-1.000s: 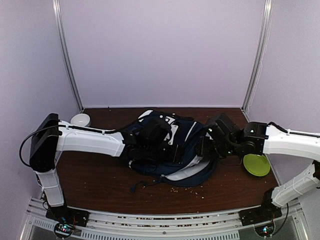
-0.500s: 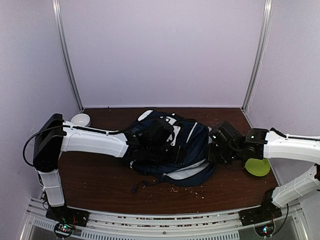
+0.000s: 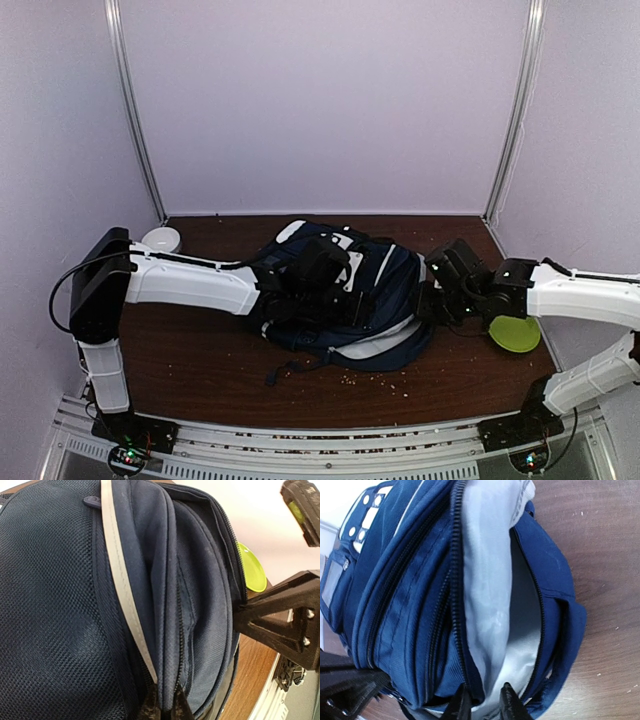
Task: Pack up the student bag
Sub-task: Adjust the student bag at the center of the board.
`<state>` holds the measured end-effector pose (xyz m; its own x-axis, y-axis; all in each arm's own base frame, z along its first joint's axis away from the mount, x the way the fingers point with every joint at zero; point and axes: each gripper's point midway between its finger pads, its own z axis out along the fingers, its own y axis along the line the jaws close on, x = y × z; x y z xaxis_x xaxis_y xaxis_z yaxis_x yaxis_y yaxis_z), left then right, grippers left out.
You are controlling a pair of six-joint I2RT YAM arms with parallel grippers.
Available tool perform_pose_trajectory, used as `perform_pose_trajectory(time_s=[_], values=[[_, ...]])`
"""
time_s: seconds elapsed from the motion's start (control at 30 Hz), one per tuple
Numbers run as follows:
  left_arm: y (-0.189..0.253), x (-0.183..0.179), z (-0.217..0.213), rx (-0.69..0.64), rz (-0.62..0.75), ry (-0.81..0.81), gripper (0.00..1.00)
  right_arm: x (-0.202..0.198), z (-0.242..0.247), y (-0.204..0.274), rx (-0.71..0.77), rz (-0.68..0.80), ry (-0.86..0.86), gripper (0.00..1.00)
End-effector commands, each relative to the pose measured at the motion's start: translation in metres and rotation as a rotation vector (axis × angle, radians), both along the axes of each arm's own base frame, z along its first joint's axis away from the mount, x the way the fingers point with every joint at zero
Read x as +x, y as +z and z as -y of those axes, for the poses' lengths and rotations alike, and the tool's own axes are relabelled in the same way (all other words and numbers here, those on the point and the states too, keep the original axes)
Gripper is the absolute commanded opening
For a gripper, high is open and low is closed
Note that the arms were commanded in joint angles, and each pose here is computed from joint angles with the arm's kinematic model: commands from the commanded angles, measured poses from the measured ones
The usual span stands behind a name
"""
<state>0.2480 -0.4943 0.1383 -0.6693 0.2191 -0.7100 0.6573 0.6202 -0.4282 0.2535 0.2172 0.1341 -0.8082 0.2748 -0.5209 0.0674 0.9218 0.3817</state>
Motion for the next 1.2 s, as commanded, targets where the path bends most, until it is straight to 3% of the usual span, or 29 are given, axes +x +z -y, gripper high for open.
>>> perform_pose_trajectory(time_s=[0.0, 0.07, 0.23, 0.37, 0.57, 0.77, 1.17], values=[[0.047, 0.003, 0.024, -0.147, 0.067, -0.029, 0.00, 0.008, -0.014, 0.000, 0.052, -0.008, 0.013, 0.10], [0.051, 0.003, 0.023, -0.153, 0.070, -0.024, 0.00, 0.009, -0.014, 0.002, 0.057, 0.000, 0.006, 0.00], [0.076, 0.008, 0.005, -0.166, 0.109, 0.032, 0.00, 0.014, -0.024, 0.038, 0.201, 0.153, 0.056, 0.00], [0.097, 0.018, -0.013, -0.193, 0.120, 0.088, 0.00, 0.008, -0.048, 0.091, 0.394, 0.385, 0.236, 0.00], [0.124, 0.031, -0.041, -0.228, 0.145, 0.170, 0.00, -0.015, -0.060, 0.114, 0.446, 0.533, 0.440, 0.00], [0.150, 0.042, -0.065, -0.262, 0.189, 0.240, 0.00, -0.029, -0.060, 0.093, 0.447, 0.494, 0.499, 0.00], [0.166, 0.034, -0.060, -0.362, 0.161, 0.184, 0.00, -0.029, -0.012, -0.007, 0.286, 0.298, 0.270, 0.00]])
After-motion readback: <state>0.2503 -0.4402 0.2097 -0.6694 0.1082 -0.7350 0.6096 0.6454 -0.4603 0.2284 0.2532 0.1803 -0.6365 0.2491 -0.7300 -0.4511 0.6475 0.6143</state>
